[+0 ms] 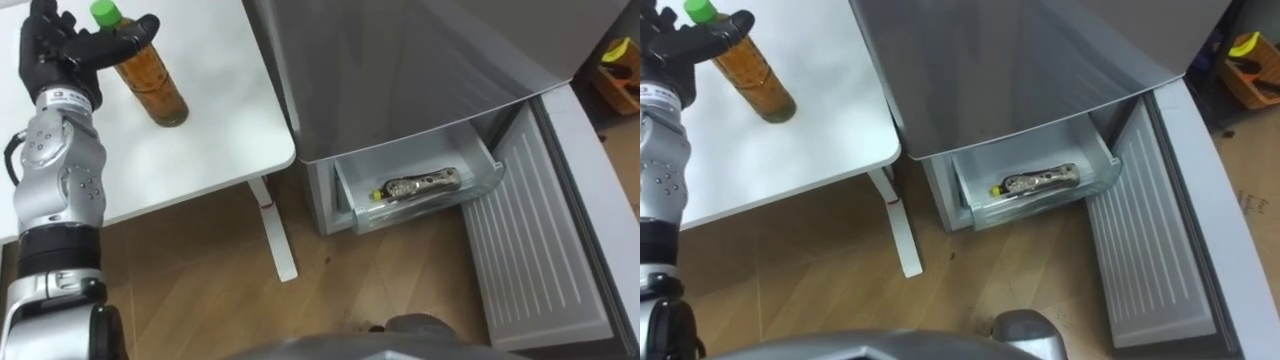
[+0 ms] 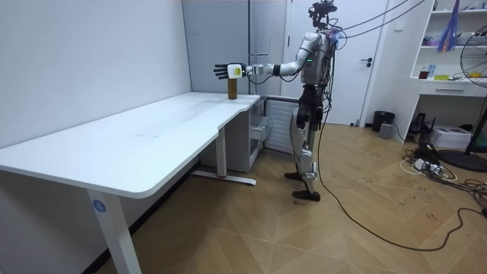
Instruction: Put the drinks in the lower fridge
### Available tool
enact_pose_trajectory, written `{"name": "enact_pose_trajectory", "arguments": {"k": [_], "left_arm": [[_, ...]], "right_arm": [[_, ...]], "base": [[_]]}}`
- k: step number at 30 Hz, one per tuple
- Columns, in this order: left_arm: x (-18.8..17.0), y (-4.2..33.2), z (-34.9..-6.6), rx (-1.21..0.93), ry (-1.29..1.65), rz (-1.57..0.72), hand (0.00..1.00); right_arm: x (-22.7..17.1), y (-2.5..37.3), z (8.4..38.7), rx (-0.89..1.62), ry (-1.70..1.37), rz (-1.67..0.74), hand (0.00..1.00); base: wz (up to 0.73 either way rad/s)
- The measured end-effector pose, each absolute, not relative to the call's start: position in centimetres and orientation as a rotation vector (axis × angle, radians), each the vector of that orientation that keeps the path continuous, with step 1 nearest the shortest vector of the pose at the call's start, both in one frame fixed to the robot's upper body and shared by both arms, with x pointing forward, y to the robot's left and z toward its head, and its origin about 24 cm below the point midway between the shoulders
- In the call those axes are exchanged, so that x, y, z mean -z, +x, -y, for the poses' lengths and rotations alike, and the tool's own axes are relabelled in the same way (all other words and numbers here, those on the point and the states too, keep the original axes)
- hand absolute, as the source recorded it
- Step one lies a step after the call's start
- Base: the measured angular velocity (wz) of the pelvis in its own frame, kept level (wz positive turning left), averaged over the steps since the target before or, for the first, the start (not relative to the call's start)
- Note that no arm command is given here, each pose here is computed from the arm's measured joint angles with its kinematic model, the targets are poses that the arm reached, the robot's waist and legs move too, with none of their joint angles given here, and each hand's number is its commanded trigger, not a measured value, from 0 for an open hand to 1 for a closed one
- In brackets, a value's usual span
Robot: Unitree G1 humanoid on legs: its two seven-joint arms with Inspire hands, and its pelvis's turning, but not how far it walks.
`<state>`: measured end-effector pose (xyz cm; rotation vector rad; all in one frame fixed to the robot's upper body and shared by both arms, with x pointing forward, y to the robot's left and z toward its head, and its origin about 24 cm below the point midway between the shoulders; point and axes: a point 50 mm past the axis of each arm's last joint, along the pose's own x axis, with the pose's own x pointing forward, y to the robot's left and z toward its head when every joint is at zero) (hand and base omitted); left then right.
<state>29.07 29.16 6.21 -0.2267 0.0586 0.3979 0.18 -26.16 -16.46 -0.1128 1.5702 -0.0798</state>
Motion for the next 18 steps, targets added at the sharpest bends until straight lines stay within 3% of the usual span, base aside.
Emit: {"name": "enact_pose_trajectory", "arguments": {"k": [16, 17, 18], "left_arm": [[-5.0, 29.1, -28.9, -0.338, -0.208, -0.134, 0.00], [-5.0, 29.1, -28.9, -0.335, -0.202, -0.135, 0.11], [-5.0, 29.1, -28.8, -0.328, -0.197, -0.139, 0.60]], "right_arm": [[16.5, 0.1, 26.1, 0.094, -0.112, -1.585, 0.00], [16.5, 0.1, 26.1, 0.094, -0.113, -1.585, 0.00], [16.5, 0.1, 26.1, 0.093, -0.113, -1.585, 0.00]], "base": [[0.00], [0.04], [0.04]]}}
